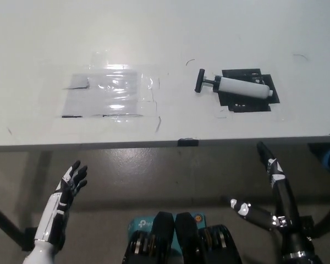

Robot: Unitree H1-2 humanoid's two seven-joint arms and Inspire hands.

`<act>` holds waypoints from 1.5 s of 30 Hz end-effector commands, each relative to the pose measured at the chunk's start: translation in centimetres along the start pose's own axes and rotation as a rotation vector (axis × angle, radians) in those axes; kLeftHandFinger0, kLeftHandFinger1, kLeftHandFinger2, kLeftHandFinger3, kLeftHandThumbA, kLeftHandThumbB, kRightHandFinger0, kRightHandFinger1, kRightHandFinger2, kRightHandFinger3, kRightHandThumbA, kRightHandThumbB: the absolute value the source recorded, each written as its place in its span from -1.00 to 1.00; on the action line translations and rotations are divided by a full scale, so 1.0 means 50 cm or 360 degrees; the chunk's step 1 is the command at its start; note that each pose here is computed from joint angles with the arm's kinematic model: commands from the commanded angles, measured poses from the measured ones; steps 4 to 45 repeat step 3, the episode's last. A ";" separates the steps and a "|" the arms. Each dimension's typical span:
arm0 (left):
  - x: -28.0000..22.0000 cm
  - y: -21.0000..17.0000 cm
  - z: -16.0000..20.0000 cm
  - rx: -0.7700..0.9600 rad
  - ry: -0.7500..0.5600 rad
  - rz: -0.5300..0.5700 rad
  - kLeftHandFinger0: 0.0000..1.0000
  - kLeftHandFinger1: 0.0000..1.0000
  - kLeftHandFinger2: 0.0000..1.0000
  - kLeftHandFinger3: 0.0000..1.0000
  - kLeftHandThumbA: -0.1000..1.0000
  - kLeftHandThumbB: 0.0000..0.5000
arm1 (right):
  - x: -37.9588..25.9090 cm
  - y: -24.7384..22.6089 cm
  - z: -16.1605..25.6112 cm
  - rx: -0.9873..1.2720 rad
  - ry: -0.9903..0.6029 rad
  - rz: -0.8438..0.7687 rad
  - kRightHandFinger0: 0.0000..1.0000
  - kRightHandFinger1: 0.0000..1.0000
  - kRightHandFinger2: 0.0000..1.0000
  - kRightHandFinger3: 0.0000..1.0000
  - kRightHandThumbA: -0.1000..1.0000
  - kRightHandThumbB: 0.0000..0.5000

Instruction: The robot uses right hand to pick up a small white air pumper and uses its left hand to compress it, and then puts it on the desk

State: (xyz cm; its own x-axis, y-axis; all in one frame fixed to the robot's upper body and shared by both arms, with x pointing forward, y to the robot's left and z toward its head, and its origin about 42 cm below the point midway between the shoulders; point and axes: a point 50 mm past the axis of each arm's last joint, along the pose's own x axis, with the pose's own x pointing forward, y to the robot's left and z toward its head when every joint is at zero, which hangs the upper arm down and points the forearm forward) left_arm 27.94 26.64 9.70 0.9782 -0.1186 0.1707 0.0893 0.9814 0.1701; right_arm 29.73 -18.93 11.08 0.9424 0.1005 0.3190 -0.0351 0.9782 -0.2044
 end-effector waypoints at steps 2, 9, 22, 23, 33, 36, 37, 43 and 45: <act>0.022 0.019 0.023 0.0040 -0.0101 -0.0037 1.00 1.00 1.00 1.00 1.00 0.15 | 0.005 0.005 0.021 -0.0006 -0.0145 -0.0055 1.00 1.00 1.00 1.00 1.00 -0.25; 0.022 0.019 0.023 0.0040 -0.0101 -0.0037 1.00 1.00 1.00 1.00 1.00 0.15 | 0.005 0.005 0.021 -0.0006 -0.0145 -0.0055 1.00 1.00 1.00 1.00 1.00 -0.25; 0.022 0.019 0.023 0.0040 -0.0101 -0.0037 1.00 1.00 1.00 1.00 1.00 0.15 | 0.005 0.005 0.021 -0.0006 -0.0145 -0.0055 1.00 1.00 1.00 1.00 1.00 -0.25; 0.022 0.019 0.023 0.0040 -0.0101 -0.0037 1.00 1.00 1.00 1.00 1.00 0.15 | 0.005 0.005 0.021 -0.0006 -0.0145 -0.0055 1.00 1.00 1.00 1.00 1.00 -0.25; 0.022 0.019 0.023 0.0040 -0.0101 -0.0037 1.00 1.00 1.00 1.00 1.00 0.15 | 0.005 0.005 0.021 -0.0006 -0.0145 -0.0055 1.00 1.00 1.00 1.00 1.00 -0.25; 0.022 0.019 0.023 0.0040 -0.0101 -0.0037 1.00 1.00 1.00 1.00 1.00 0.15 | 0.005 0.005 0.021 -0.0006 -0.0145 -0.0055 1.00 1.00 1.00 1.00 1.00 -0.25; 0.022 0.019 0.023 0.0040 -0.0101 -0.0037 1.00 1.00 1.00 1.00 1.00 0.15 | 0.005 0.005 0.021 -0.0006 -0.0145 -0.0055 1.00 1.00 1.00 1.00 1.00 -0.25; 0.022 0.019 0.023 0.0040 -0.0101 -0.0037 1.00 1.00 1.00 1.00 1.00 0.15 | 0.005 0.005 0.021 -0.0006 -0.0145 -0.0055 1.00 1.00 1.00 1.00 1.00 -0.25; 0.022 0.019 0.023 0.0040 -0.0101 -0.0037 1.00 1.00 1.00 1.00 1.00 0.15 | 0.005 0.005 0.021 -0.0006 -0.0145 -0.0055 1.00 1.00 1.00 1.00 1.00 -0.25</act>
